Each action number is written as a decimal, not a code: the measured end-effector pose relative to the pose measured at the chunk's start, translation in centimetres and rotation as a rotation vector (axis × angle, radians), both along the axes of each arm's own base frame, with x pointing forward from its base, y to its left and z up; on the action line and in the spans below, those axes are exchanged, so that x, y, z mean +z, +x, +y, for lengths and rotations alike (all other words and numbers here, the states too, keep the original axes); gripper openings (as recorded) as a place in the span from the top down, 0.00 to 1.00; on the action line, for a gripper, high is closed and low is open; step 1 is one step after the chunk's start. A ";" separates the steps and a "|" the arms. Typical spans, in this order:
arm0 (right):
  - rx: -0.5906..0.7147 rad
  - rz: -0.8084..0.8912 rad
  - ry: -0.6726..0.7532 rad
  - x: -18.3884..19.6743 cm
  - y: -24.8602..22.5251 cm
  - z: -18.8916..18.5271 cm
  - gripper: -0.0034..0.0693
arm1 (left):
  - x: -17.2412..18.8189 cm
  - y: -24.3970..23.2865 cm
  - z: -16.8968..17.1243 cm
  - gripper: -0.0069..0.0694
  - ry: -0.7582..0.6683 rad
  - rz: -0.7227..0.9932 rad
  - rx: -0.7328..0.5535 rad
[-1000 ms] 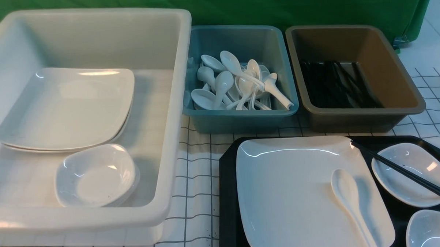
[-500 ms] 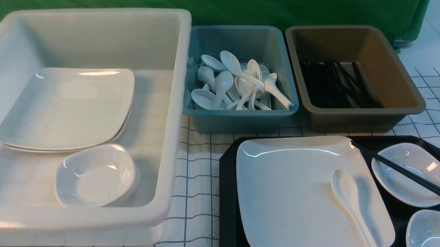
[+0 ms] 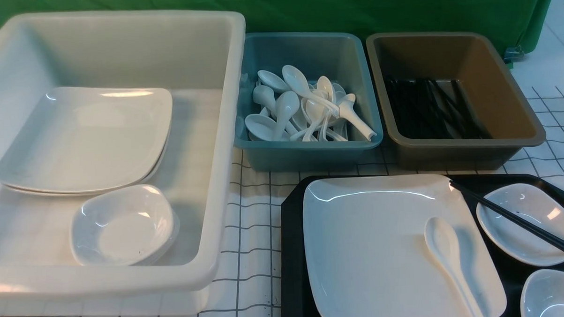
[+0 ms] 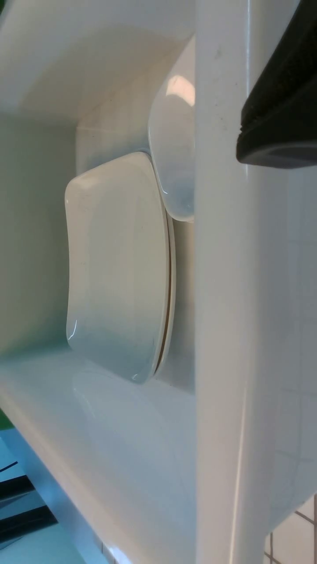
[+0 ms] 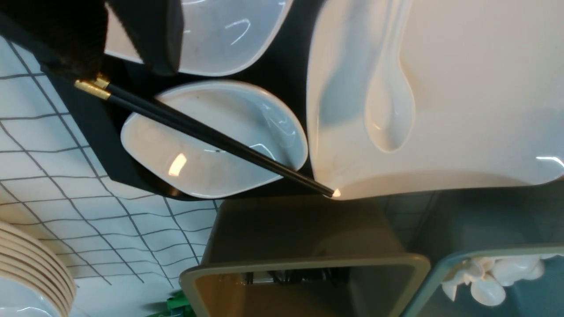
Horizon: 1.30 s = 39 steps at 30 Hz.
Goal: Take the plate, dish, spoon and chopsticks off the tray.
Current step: Use the right arm to grab a pair of chopsticks from the plate
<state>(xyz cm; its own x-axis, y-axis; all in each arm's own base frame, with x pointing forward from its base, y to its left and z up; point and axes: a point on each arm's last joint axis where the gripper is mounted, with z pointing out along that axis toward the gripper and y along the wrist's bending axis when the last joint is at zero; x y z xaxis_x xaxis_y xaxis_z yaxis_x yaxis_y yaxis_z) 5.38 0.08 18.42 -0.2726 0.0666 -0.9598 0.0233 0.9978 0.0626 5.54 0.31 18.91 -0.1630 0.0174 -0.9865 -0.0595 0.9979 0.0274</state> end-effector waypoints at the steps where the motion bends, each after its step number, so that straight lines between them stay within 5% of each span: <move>1: 0.005 0.000 0.000 0.0 0.0 0.0 0.62 | 0.0 0.0 0.0 0.88 -0.001 0.000 0.000; 18: 0.001 -0.080 0.011 0.5 0.2 0.0 0.62 | 0.0 0.0 0.0 0.88 -0.001 0.000 0.000; 20: -0.040 -0.085 0.296 0.5 0.2 0.2 0.62 | 0.0 0.0 0.0 0.88 0.001 0.000 0.000; 21: -0.043 -0.084 0.305 0.5 0.2 0.2 0.62 | 0.0 0.0 0.0 0.88 0.001 0.000 0.000; 22: -0.093 -0.081 0.572 0.6 0.2 0.3 0.62 | 0.0 0.0 0.0 0.88 0.001 0.000 0.000; 26: -0.173 -0.069 0.964 0.6 0.2 0.4 0.62 | 0.0 0.0 0.0 0.88 0.001 0.000 0.000; 35: -0.202 -0.096 1.135 0.9 0.3 0.4 0.62 | 0.0 0.0 0.0 0.88 0.001 0.000 0.000; 39: -0.101 -0.447 1.195 4.0 0.2 -0.5 0.74 | 0.0 0.0 0.0 0.88 0.000 0.000 0.000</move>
<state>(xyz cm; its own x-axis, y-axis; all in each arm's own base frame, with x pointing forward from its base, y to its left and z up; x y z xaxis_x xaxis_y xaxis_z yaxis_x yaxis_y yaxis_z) 5.58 -0.45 22.43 0.1128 0.9487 -0.2955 -0.1598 0.3108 0.9369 5.54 0.31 18.91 -0.1630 0.0171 -0.9865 -0.0596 0.9979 0.0272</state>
